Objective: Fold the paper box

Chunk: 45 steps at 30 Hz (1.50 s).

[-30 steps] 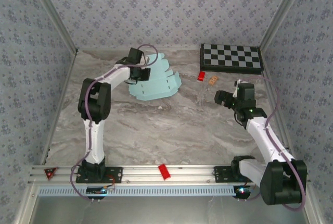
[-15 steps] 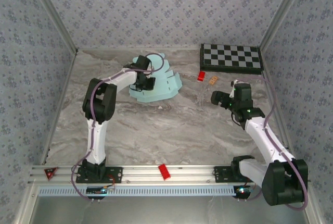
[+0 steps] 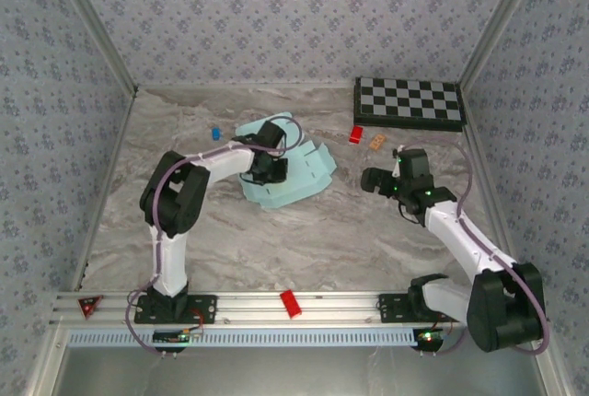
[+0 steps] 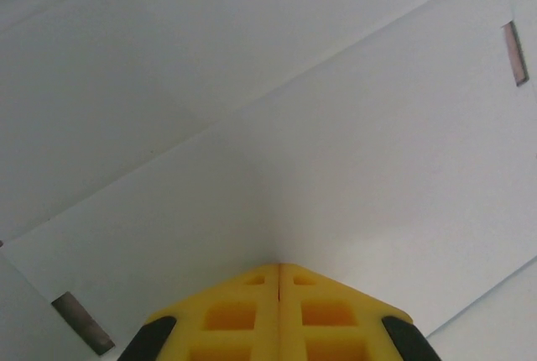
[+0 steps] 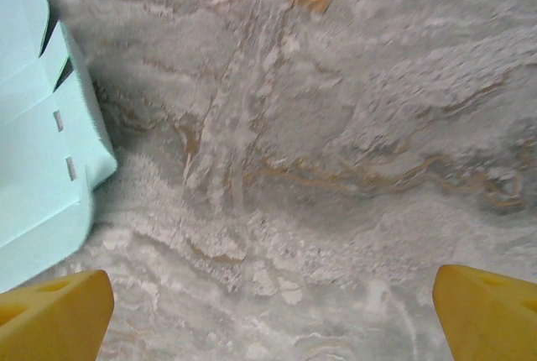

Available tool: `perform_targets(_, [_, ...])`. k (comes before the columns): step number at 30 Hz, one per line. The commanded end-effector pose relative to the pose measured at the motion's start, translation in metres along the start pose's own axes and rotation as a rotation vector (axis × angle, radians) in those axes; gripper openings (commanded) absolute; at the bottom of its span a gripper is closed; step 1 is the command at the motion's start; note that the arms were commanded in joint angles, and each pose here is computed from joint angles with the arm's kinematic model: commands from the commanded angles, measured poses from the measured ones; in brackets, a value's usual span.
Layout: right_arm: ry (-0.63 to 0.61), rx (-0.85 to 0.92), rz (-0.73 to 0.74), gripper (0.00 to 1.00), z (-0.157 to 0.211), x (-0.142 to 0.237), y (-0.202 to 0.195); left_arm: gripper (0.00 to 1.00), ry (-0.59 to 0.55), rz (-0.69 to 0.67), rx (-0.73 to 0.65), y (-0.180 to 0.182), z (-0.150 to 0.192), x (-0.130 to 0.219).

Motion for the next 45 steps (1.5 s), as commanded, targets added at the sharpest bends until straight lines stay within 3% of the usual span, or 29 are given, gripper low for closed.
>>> perform_targets(1, [-0.007, 0.015, -0.036, 1.0, -0.009, 0.0, 0.017, 0.0, 0.021, 0.014, 0.054, -0.013, 0.021, 0.006])
perform_targets(5, [0.009, 0.046, -0.091, 0.99, -0.009, -0.006, 0.039, 0.06, -0.018, 0.072, 0.035, -0.032, 0.017, 0.028])
perform_targets(11, [0.027, 0.089, -0.181, 0.96, -0.01, -0.019, 0.075, 0.25, -0.126, 0.083, -0.034, -0.035, -0.015, 0.066])
perform_targets(16, [0.065, 0.122, -0.253, 0.9, -0.014, -0.037, 0.108, 0.29, -0.123, 0.075, -0.074, -0.021, -0.051, 0.067])
perform_targets(20, [0.098, 0.132, -0.3, 0.71, -0.017, -0.058, 0.132, 0.19, -0.082, 0.114, -0.096, -0.01, -0.082, 0.05])
perform_targets(23, [0.132, 0.124, -0.347, 0.49, -0.018, -0.076, 0.148, 0.06, -0.036, 0.1, -0.136, -0.007, -0.097, 0.03])
perform_targets(26, [0.178, 0.112, -0.359, 0.28, -0.015, -0.095, 0.159, 0.0, 0.01, 0.087, -0.138, -0.001, -0.105, 0.01])
perform_targets(34, [0.265, 0.089, -0.258, 0.11, 0.007, -0.123, 0.16, 0.0, 0.074, -0.004, -0.088, 0.022, -0.09, -0.019])
perform_targets(45, [0.355, 0.141, -0.126, 0.09, 0.027, -0.134, 0.14, 0.0, 0.102, -0.086, -0.031, 0.056, -0.021, -0.004])
Point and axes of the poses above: each hand's point on the last joint's axis, 136 mm out from that joint toward the fingers, its own x axis back along the fingers, its own y axis along the line the jaws close on, z = x × y, the point moved 6 cm from there along x, back along the fingers, and after that the axes turned 9 degrees about x, right-handed, at the moved point
